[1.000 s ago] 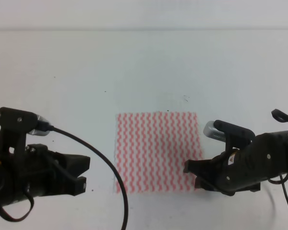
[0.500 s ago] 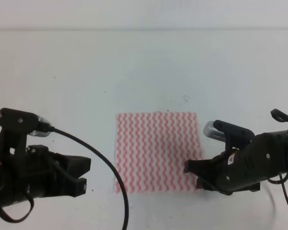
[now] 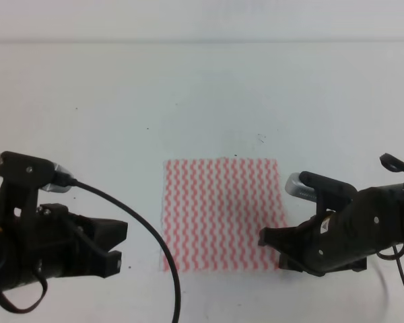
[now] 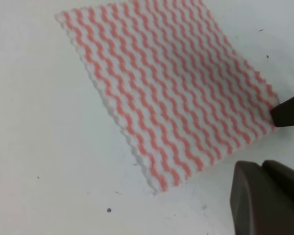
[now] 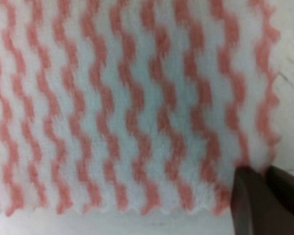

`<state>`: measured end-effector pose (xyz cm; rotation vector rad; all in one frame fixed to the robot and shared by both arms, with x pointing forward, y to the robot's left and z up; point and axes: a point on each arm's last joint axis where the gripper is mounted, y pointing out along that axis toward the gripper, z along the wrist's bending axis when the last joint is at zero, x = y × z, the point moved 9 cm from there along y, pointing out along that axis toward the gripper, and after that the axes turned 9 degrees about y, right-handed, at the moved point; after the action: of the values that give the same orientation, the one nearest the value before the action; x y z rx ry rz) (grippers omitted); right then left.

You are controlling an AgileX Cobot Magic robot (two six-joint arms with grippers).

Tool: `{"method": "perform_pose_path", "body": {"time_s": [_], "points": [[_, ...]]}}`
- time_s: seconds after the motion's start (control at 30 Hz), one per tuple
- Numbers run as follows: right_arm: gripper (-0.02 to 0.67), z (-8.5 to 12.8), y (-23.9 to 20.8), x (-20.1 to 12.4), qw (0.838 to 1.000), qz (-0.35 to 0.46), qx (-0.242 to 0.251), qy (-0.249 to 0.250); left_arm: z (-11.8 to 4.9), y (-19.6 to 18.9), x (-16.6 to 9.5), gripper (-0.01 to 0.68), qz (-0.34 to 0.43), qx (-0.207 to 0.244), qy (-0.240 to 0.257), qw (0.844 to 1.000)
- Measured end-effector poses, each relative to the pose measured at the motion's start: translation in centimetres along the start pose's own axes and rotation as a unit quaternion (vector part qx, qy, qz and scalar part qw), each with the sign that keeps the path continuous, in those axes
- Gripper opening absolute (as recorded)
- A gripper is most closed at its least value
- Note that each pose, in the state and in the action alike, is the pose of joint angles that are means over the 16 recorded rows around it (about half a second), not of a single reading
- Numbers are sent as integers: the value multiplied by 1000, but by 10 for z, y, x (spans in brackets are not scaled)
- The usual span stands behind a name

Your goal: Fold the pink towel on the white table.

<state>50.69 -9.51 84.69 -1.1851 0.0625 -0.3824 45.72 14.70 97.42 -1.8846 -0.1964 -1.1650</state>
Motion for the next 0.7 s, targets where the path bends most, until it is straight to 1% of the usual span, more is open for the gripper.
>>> {"method": "perform_pose_path", "body": {"time_s": [0.13,0.33,0.57,0.7], "points": [[-6,1,-4,0,1000,0,2,-3,-1,0,0,-3,0,-1,20,1000],[-14,6,-13,3,1000,-13,15,-7,-2,0,-1,-3,3,-5,71,997],[-16,15,-24,11,998,-42,41,-10,-4,0,-2,-3,5,-11,140,990],[-16,20,-28,18,996,-62,56,-10,-4,0,-3,-3,5,-13,166,986]]}}
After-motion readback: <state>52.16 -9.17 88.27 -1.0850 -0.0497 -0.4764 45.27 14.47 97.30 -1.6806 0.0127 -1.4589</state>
